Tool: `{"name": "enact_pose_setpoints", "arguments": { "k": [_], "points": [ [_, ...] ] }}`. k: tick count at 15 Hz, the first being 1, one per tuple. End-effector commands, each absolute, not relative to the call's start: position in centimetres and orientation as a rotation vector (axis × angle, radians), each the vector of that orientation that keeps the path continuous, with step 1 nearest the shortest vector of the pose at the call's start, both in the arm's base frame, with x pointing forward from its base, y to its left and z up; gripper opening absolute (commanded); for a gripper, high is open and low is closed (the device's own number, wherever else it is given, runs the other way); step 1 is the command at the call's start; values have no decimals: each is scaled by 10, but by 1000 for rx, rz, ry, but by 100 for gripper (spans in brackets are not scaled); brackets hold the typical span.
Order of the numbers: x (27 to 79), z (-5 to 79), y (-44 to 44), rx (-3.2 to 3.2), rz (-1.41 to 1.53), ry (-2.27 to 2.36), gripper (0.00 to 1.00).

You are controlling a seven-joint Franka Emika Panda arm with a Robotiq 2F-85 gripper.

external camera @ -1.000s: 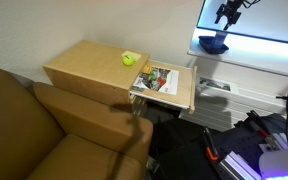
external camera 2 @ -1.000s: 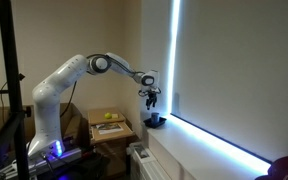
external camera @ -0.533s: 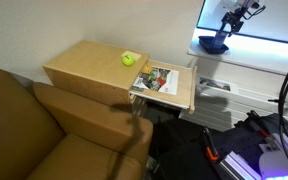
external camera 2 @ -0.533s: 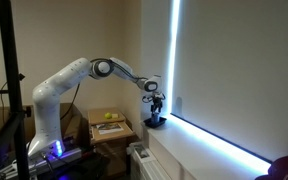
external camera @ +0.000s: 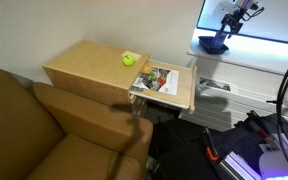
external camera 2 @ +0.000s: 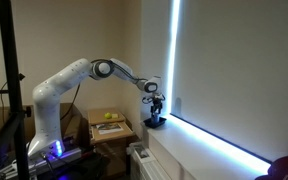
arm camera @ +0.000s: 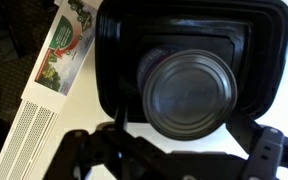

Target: Pick the tin from the tray and place it in the drawer

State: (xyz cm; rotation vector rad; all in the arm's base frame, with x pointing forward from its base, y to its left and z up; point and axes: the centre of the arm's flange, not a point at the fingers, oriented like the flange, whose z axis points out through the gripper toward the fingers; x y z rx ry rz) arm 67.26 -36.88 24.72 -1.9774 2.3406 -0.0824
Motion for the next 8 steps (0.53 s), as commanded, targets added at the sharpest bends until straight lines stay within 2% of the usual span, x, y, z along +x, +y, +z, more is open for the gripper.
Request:
{"name": "enact_pose_setpoints", "arguments": {
  "k": [1, 8],
  "points": [
    [674, 242, -365, -1975, -73, 2347, 100],
    [679, 226, -355, -2006, -91, 2367, 100]
  ]
}}
